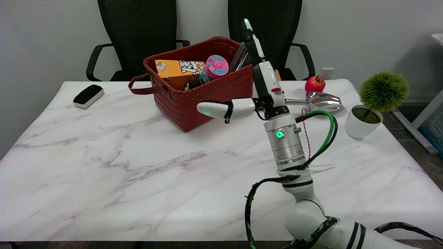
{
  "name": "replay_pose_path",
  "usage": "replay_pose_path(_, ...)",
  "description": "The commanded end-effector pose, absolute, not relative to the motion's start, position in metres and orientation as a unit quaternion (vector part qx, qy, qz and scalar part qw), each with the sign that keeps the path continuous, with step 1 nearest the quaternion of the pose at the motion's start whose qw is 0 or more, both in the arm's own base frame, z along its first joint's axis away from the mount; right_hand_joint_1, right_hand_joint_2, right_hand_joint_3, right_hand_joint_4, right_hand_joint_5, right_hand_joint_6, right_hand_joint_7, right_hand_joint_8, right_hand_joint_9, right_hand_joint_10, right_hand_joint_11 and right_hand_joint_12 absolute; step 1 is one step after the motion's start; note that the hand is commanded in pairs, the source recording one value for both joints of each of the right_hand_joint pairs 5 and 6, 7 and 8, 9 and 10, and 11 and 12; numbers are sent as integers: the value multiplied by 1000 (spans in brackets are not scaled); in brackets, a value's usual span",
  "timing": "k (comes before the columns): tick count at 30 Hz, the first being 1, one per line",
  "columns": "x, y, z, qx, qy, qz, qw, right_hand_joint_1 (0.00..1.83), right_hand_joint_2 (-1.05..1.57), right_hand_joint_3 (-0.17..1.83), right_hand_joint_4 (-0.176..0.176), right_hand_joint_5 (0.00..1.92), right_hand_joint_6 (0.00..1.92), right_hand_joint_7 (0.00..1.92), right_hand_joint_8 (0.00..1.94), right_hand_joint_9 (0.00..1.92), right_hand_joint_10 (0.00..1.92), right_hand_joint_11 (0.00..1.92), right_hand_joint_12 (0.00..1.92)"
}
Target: Pick up the potted plant.
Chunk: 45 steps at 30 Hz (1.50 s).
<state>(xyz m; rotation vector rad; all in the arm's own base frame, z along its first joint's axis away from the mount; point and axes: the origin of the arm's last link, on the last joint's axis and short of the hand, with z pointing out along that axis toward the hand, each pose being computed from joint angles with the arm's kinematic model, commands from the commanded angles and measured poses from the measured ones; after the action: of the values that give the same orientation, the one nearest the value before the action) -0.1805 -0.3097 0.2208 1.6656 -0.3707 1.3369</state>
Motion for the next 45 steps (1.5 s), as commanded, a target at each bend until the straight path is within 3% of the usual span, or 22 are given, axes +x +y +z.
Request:
replay_pose_path(1,-189,-286,245,695,-102,536,468,923,123,347,0,0,0,0,0,0,0,0,0)
replay_pose_path(9,-181,-280,255,683,-43,539,490,930,111,343,0,0,0,0,0,0,0,0,0)
replay_pose_path(14,-167,-278,272,638,52,507,577,940,104,341,0,0,0,0,0,0,0,0,0)
replay_pose_path(23,-162,-283,282,558,72,466,683,969,129,334,0,0,0,0,0,0,0,0,0)
replay_pose_path(45,-155,-232,354,449,179,489,726,997,28,397,0,0,0,0,0,0,0,0,0)
